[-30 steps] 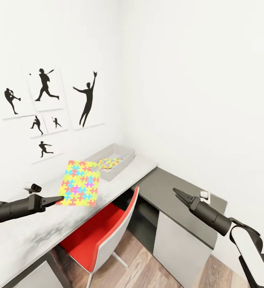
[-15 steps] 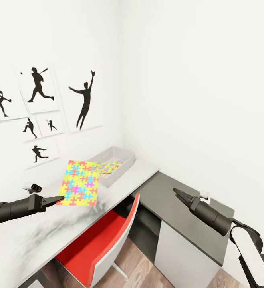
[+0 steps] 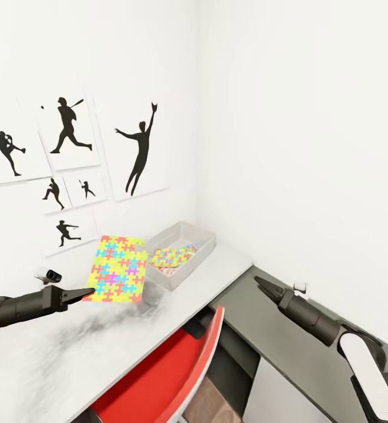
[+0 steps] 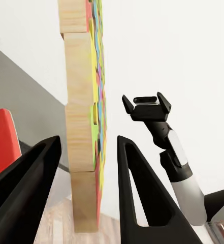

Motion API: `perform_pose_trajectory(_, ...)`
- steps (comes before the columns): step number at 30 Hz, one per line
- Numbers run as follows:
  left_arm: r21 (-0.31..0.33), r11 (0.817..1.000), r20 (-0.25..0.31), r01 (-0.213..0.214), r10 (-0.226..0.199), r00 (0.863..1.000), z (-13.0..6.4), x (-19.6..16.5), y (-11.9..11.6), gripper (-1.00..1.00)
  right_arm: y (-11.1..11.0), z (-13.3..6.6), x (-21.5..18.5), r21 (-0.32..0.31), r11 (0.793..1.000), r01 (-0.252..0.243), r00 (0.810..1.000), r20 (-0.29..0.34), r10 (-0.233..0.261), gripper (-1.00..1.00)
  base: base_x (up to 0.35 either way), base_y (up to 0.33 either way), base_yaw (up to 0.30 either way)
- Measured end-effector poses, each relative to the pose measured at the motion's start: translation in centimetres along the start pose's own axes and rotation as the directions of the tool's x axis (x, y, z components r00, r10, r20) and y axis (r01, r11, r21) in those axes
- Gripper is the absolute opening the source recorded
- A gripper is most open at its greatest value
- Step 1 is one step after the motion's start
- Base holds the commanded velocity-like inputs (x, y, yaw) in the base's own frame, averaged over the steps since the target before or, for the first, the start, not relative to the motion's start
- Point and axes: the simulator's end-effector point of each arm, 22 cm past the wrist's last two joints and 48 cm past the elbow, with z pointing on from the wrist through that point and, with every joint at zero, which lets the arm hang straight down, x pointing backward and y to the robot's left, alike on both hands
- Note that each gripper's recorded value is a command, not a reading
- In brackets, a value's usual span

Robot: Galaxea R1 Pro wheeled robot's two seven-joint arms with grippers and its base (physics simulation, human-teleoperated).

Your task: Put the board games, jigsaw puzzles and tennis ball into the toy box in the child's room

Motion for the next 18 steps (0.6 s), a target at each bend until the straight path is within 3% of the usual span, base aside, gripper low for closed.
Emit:
perform_pose_trajectory(5, 0.001, 1.0, 0.001, -0.002, 0.002, 1.0, 0.03, -0.01, -0.08, -1.0, 0.08, 0.0, -0.03, -0.001, 1.0, 0.001, 1.0, 0.0, -0.001, 1.0, 0.302, -0.063, 0.255)
perform_pose_trajectory(18, 0.004, 1.0, 0.002, -0.005, 0.005, 1.0, 0.05, -0.07, -0.22, -1.0, 0.21, -0.02, -0.09, -0.003, 1.0, 0.004, 1.0, 0.001, -0.004, 1.0, 0.17, -0.072, 0.069)
